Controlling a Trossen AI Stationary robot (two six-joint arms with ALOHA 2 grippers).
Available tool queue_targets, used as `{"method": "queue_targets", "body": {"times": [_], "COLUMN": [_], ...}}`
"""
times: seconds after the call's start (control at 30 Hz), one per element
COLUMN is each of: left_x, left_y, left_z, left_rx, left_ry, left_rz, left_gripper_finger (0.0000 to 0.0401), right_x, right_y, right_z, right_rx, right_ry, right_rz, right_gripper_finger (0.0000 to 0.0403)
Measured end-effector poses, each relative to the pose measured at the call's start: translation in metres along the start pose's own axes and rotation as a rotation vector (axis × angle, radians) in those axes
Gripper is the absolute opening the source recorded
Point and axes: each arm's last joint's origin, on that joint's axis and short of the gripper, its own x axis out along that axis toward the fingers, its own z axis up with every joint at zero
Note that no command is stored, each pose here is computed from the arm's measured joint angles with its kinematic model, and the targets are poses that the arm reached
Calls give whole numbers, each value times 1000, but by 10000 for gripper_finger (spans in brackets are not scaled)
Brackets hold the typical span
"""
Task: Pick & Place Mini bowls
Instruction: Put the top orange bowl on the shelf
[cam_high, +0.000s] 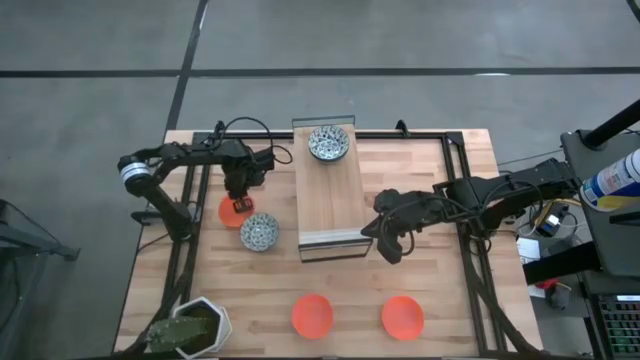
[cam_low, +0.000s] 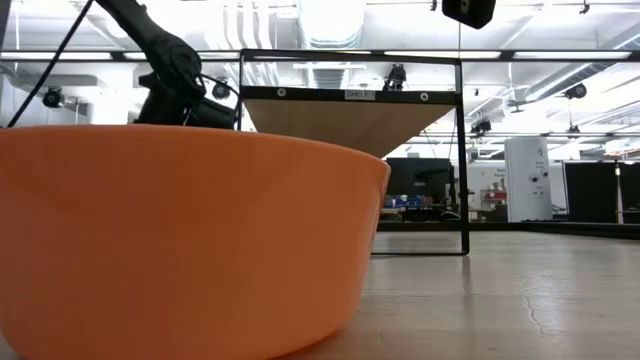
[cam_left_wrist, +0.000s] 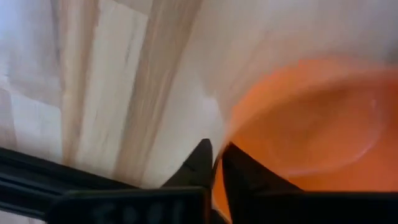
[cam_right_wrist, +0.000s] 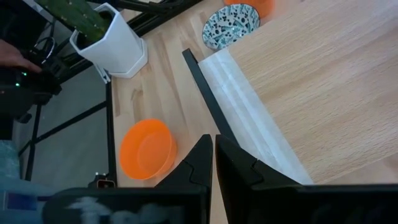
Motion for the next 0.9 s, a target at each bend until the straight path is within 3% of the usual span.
{"method": "queue_targets", "body": {"times": [0.33, 0.77, 0.9], "left_x": [-19, -98, -129], "left_y": [2, 10, 11], "left_z": [-4, -17, -18], "left_rx": [36, 28, 1], "left_ry": [-5, -48, -132], "left_rz": [-1, -16, -109], "left_gripper_finger": [1, 0, 0], "right_x": [0, 0, 0], "right_y": [0, 0, 0], "right_z": [0, 0, 0], "right_rx": [-1, -18, -26], "right_ry": [1, -1, -1], "right_rz": [0, -2, -2], "right_gripper_finger": [18, 18, 18]}}
